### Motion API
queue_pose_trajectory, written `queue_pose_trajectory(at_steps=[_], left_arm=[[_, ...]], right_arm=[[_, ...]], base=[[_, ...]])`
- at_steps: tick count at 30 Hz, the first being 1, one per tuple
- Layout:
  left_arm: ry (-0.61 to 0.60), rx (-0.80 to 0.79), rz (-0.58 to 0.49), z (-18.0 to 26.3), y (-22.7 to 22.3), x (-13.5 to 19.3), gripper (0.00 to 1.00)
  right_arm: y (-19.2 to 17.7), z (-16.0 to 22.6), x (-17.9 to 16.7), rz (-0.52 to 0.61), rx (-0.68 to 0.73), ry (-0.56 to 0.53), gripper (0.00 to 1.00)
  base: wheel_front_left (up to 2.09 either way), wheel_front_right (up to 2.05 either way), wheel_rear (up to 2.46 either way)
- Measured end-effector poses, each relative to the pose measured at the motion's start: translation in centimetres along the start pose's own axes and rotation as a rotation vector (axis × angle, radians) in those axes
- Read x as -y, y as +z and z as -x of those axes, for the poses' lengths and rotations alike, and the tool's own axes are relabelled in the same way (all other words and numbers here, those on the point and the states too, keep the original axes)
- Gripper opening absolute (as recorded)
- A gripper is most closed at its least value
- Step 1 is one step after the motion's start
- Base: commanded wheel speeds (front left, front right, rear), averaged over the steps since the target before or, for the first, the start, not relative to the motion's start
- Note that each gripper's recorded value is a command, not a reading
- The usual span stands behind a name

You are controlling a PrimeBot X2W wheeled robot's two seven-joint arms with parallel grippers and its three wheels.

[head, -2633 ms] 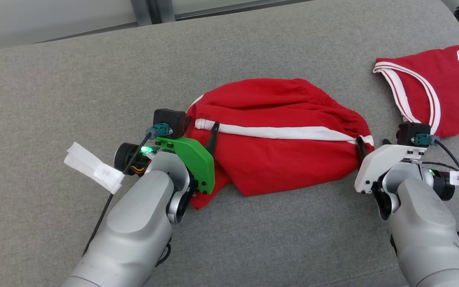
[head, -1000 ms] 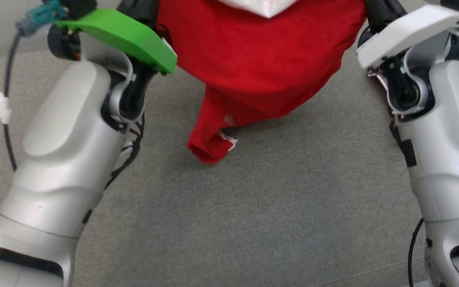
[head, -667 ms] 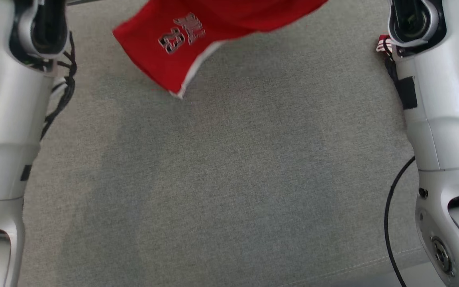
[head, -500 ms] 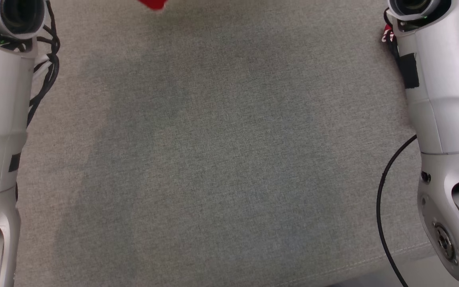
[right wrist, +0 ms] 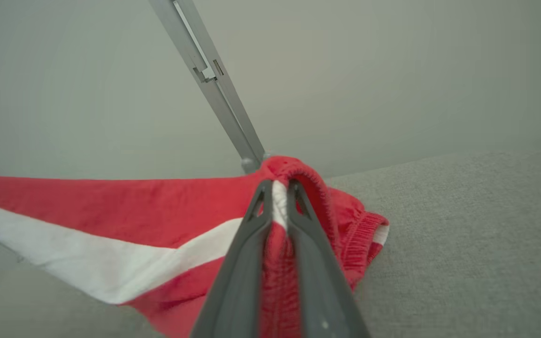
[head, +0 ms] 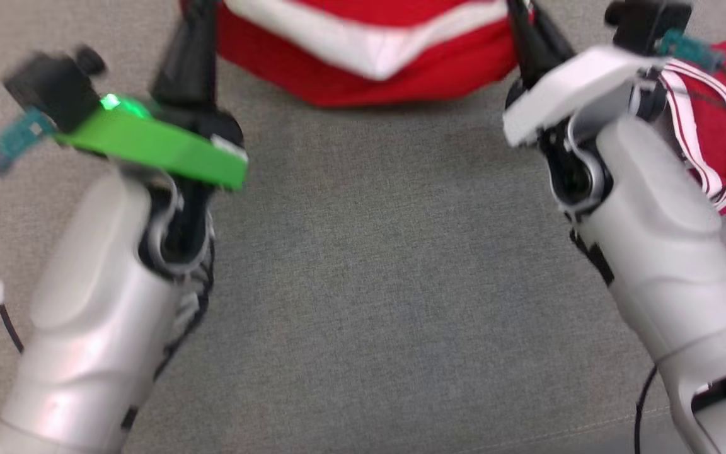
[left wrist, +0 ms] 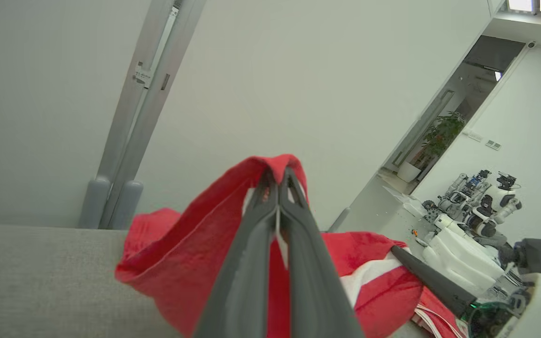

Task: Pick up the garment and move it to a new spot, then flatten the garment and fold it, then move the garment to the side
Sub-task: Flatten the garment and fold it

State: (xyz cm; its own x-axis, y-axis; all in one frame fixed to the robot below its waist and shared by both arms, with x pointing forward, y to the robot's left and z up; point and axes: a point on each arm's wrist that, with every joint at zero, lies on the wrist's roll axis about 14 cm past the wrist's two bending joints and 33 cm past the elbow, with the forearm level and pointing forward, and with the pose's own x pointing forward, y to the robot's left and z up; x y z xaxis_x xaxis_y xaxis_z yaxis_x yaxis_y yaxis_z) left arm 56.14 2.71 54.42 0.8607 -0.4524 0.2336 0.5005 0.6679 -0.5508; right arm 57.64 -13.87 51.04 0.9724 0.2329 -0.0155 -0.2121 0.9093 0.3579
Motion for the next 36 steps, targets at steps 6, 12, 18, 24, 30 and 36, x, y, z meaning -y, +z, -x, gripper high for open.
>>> queue_pose_trajectory(at_steps=[6, 12, 18, 24, 30, 36], left_arm=[[0.073, -0.164, 0.085, 7.6, -3.4, -1.3, 0.00], [0.105, -0.242, 0.178, 13.5, -4.6, -0.1, 0.00], [0.147, -0.323, 0.244, 18.8, -5.9, 1.1, 0.00], [0.211, -0.472, 0.340, 24.3, -7.7, 1.7, 0.00], [0.248, -0.627, 0.466, 29.1, -9.5, 3.5, 0.00], [0.224, -0.613, 0.507, 29.4, -8.4, 5.0, 0.00]], right_arm=[[-5.0, 5.3, 0.2, -0.074, -0.187, -0.010, 0.00], [-7.0, 10.2, 1.2, -0.099, -0.271, -0.047, 0.00], [-8.4, 14.5, 3.2, -0.060, -0.345, -0.111, 0.00], [-11.1, 18.4, 4.6, -0.042, -0.482, -0.162, 0.00], [-13.2, 21.2, 4.6, -0.071, -0.598, -0.181, 0.00], [-13.9, 24.4, 3.3, -0.120, -0.684, -0.174, 0.00]], base=[[0.00, 0.00, 0.00], [0.00, 0.00, 0.00], [0.00, 0.00, 0.00], [0.00, 0.00, 0.00], [0.00, 0.00, 0.00], [0.00, 0.00, 0.00]])
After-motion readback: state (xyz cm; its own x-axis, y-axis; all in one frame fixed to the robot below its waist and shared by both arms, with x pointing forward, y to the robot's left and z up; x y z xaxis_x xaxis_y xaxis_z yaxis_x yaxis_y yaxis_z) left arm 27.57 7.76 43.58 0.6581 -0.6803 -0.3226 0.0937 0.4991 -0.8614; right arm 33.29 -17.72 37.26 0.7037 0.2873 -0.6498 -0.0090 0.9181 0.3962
